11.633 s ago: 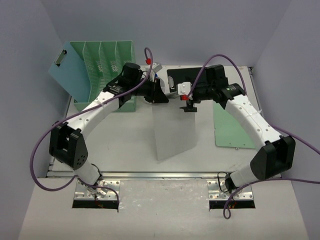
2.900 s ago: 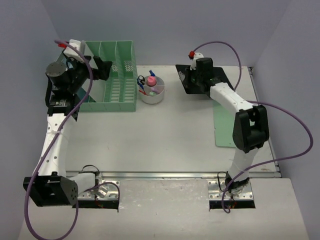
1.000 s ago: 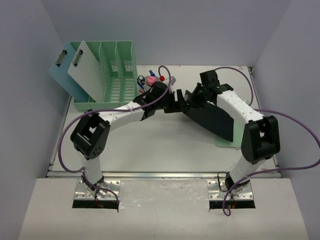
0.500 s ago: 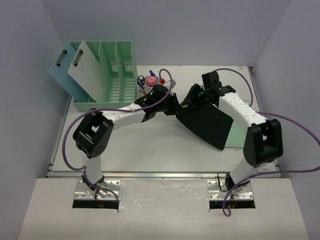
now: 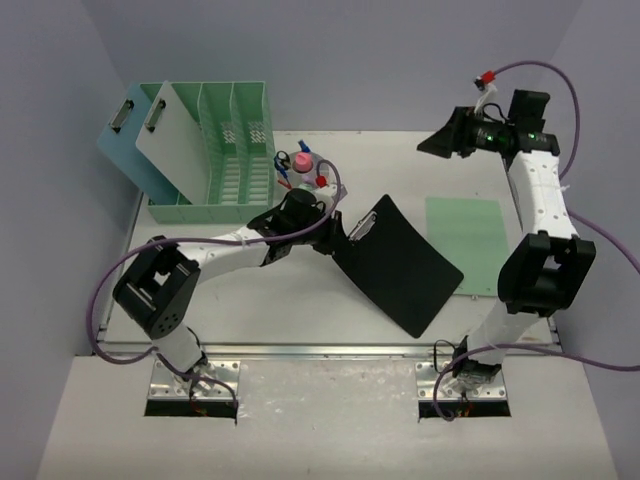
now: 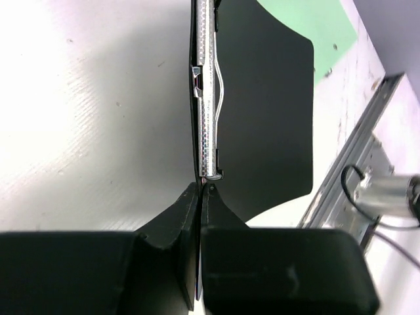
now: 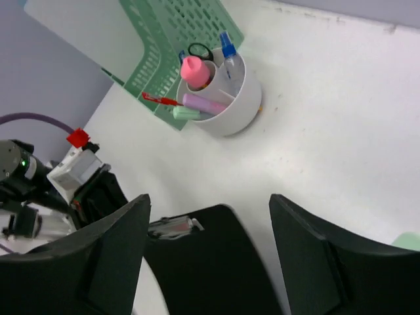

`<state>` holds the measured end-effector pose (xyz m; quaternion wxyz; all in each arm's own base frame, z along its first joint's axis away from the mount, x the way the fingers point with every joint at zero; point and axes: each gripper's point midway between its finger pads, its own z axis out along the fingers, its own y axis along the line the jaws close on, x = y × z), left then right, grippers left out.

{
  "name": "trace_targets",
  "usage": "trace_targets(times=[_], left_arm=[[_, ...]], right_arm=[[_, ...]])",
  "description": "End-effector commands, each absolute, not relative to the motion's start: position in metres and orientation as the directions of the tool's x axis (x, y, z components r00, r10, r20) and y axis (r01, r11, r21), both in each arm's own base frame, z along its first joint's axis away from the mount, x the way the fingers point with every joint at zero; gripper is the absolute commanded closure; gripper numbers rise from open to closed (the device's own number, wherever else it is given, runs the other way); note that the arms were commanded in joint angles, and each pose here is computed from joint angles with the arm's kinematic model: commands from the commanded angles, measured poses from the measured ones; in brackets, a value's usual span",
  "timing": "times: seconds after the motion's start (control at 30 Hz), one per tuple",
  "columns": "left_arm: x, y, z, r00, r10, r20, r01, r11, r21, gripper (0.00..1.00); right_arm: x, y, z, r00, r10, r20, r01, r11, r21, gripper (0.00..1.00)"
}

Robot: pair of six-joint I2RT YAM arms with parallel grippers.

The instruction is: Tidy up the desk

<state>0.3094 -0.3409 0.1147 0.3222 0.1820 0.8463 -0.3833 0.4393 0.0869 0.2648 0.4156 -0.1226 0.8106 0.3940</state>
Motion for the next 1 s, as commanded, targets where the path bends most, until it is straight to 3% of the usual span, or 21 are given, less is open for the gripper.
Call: trace_targets(times=[0.0,0.17,0.47,0.77,0.83,0.97], left_arm=[[0.303,-0.342,0.154,-0.540,0.130,-0.831,0.747,0.530,-0.402,1.00],[0.298,-0.335,0.163,-0.445,0.181,-0.877,0.811,0.496,-0.309,1.00],[0.297,-0.334,0.185,-0.373,0.185,-0.909,0.845,0.473,-0.250,1.00],[0.288,-0.329,0.205,-0.303,0.177,-0.936,0.874,0.443,-0.200,1.00],[0.285,-0.327,0.206,-0.273,0.188,-0.944,0.888,0.428,-0.171,1.00],[0.283,-0.326,0.211,-0.263,0.184,-0.947,0.889,0.429,-0.163,1.00]], right_arm=[[0.431,0.079,0.302,-0.435,0.031,-0.900,-0.813,0.417,0.407,0.29],[0.418,0.083,0.299,-0.398,0.047,-0.916,-0.884,0.248,0.397,0.37],[0.346,0.137,0.232,-0.426,-0.120,-0.897,-0.902,0.138,0.410,0.42],[0.344,0.143,0.204,-0.397,-0.174,-0.901,-0.915,0.158,0.372,0.46],[0.344,0.144,0.200,-0.388,-0.186,-0.903,-0.919,0.152,0.363,0.54],[0.336,0.150,0.198,-0.360,-0.210,-0.909,-0.932,0.122,0.342,0.87]])
